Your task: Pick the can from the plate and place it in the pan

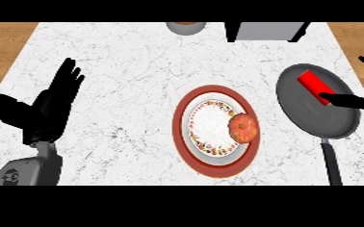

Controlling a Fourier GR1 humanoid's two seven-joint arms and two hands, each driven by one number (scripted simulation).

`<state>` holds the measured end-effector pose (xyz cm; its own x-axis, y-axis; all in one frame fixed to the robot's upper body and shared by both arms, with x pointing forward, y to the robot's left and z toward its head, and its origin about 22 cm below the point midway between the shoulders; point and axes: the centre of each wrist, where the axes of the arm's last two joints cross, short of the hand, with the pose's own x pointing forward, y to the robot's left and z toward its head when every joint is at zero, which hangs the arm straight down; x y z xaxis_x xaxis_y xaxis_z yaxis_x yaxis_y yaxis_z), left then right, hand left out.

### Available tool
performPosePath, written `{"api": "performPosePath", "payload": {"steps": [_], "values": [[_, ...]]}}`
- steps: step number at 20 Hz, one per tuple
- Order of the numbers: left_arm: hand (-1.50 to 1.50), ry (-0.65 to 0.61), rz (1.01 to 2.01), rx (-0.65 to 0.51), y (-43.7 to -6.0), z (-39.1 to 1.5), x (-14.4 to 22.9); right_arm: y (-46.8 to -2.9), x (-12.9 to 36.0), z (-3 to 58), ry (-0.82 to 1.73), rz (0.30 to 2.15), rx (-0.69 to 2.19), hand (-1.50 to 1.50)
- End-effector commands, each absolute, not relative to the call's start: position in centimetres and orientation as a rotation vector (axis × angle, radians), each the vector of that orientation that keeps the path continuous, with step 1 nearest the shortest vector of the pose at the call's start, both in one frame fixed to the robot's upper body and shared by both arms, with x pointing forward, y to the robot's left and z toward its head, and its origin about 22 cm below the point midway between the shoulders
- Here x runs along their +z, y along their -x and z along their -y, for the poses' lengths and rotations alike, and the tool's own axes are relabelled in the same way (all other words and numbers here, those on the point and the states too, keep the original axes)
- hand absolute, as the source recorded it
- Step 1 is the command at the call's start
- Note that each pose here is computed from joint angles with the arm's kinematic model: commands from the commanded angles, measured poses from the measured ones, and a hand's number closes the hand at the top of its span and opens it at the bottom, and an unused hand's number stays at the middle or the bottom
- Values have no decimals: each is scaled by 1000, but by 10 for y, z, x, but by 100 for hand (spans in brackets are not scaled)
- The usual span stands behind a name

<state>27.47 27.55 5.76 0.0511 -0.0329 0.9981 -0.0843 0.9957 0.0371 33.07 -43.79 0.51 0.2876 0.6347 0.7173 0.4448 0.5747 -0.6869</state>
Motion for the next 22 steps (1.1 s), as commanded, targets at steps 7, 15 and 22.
{"api": "performPosePath", "payload": {"steps": [7, 15, 22], "values": [[0, -137, 1516, 64, -275, -293, 61, -230, 0, 527, 777, 1560, -154, -150], [0, -117, 1516, 58, -274, -283, 61, -135, 3, 571, 639, 1630, -154, -150], [0, -103, 1527, 39, -275, -262, 55, -118, -1, 545, 673, 1605, -140, -150]]}}
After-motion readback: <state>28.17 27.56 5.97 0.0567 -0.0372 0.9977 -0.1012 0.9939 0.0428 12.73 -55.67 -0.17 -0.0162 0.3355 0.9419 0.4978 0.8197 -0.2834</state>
